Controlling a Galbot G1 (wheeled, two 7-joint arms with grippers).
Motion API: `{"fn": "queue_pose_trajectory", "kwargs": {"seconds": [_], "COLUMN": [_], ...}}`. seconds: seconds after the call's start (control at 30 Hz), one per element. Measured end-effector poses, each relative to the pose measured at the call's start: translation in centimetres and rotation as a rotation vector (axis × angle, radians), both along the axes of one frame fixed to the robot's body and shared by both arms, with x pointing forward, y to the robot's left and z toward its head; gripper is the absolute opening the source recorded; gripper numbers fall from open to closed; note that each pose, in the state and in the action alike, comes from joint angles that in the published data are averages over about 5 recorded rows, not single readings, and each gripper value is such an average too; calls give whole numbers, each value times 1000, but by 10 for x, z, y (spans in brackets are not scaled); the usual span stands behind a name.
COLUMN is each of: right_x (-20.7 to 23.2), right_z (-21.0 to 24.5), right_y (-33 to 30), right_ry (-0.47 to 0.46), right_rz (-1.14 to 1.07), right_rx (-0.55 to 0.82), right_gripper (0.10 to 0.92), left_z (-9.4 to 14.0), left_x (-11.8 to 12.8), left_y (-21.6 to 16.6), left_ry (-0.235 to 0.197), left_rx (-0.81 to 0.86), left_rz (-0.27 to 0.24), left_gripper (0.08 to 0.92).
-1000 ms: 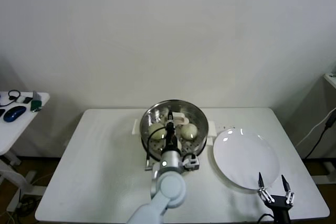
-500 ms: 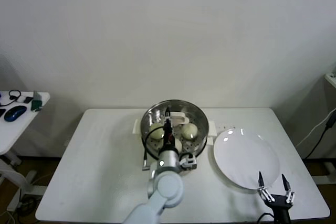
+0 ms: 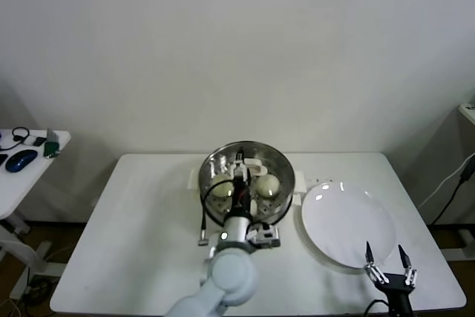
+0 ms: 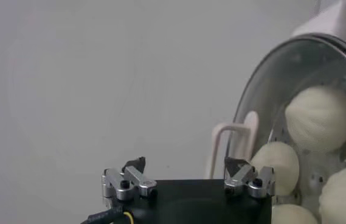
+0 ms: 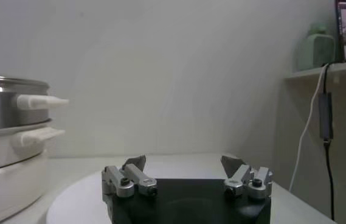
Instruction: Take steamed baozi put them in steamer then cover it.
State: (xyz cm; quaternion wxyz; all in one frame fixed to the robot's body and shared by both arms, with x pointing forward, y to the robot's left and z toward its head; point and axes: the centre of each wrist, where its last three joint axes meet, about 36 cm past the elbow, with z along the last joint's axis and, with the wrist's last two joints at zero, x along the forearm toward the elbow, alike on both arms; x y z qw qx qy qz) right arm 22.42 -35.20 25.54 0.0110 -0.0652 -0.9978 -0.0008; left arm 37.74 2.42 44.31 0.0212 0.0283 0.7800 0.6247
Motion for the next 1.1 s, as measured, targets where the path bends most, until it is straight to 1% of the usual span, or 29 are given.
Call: {"fn": "queue_pose_trajectory", "kwargs": {"seconds": [0.13, 0.27, 0.37, 0.5, 0.57, 0.63, 0.73, 0.87, 1.0, 1.1], "right_x": [0, 1, 4, 7, 8, 8, 8, 9, 10, 10], "right_z": [4, 11, 17, 23, 24, 24, 24, 22, 21, 19], "right_y": [0, 1, 3, 6, 8, 9, 11, 14, 15, 16], "right_ry": [20, 28, 27, 28, 32, 36, 41, 49, 54, 58], "right_rz": [-9, -16, -17, -7, 0, 6, 16, 28, 38, 46], "right_rx": [2, 4, 2, -3, -5, -7, -8, -7, -8, -8], "right_gripper": [823, 823, 823, 823, 823, 823, 823, 823, 823, 823], "left_z": [9, 15, 19, 25, 25, 22, 13, -7, -31, -53], "left_x": [-8, -13, -17, -20, -20, -22, -27, -39, -53, -62], "left_y": [15, 40, 63, 96, 115, 135, 164, 200, 226, 239], "left_ry": [15, 49, 83, 135, 158, 171, 175, 165, 140, 117], "left_rx": [-82, -189, -292, -457, -541, -626, -759, -942, -1097, -1184], "left_rz": [-12, 9, 47, 121, 153, 174, 178, 153, 126, 112], "left_gripper": [822, 823, 823, 823, 823, 823, 823, 823, 823, 823]}}
